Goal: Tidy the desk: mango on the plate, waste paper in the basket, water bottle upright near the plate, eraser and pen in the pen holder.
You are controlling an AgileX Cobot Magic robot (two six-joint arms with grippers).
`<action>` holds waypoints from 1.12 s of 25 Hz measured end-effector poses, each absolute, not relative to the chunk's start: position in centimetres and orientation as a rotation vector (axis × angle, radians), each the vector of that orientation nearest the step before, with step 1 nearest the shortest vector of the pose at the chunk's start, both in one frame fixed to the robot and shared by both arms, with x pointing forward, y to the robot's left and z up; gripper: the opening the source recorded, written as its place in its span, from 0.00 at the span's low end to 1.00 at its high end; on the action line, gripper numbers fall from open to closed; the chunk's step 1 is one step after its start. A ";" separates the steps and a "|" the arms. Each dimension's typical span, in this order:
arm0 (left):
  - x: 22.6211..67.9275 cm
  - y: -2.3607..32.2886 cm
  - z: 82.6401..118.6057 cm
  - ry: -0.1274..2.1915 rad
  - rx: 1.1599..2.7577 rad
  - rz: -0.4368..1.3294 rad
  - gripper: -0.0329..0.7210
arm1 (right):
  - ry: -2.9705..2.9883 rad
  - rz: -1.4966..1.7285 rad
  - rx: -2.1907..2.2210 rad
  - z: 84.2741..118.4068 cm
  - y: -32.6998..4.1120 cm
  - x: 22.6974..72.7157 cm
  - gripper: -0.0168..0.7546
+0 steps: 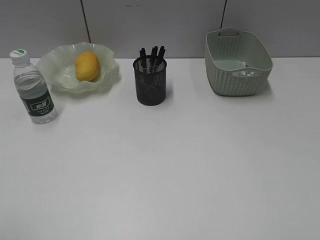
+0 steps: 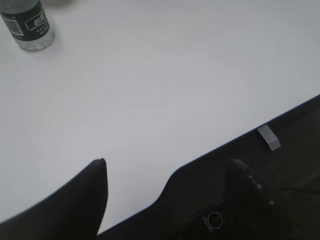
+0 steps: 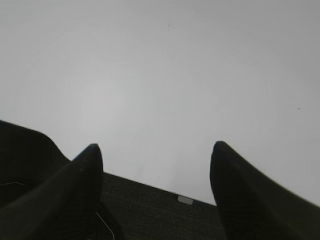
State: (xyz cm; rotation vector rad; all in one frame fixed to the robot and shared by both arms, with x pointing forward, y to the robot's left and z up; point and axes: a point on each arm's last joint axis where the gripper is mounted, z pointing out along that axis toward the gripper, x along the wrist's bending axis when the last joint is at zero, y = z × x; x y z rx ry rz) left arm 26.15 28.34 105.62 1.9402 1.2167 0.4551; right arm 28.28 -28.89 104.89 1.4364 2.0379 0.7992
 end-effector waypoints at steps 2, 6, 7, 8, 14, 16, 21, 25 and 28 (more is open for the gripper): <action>26.2 28.4 105.6 1.247 1.924 0.470 0.76 | 2.037 0.799 1.438 104.9 -28.9 28.3 0.71; 26.4 28.7 105.6 1.369 1.855 0.532 0.72 | 1.997 0.782 1.476 104.9 -29.1 28.3 0.71; 26.4 28.8 105.6 1.402 1.835 0.549 0.71 | 1.976 0.776 1.493 104.9 -29.2 28.3 0.71; 26.4 28.9 105.6 1.442 1.809 0.570 0.71 | 1.951 0.776 1.505 105.0 -29.3 28.1 0.71; 25.5 29.5 105.8 1.557 1.649 0.700 0.71 | 1.717 0.831 1.520 105.4 -30.0 25.8 0.71; 24.9 29.6 105.8 1.565 1.603 0.739 0.70 | 1.664 0.864 1.493 105.5 -30.1 24.8 0.71; 23.7 29.7 105.9 1.546 1.526 0.806 0.66 | 1.598 0.920 1.439 105.5 -30.2 23.4 0.71; 23.0 29.7 105.8 1.531 1.484 0.843 0.65 | 1.594 0.925 1.435 105.5 -30.2 23.3 0.71; 23.0 29.7 105.8 1.536 1.475 0.850 0.65 | 1.593 0.928 1.435 105.5 -30.2 23.3 0.71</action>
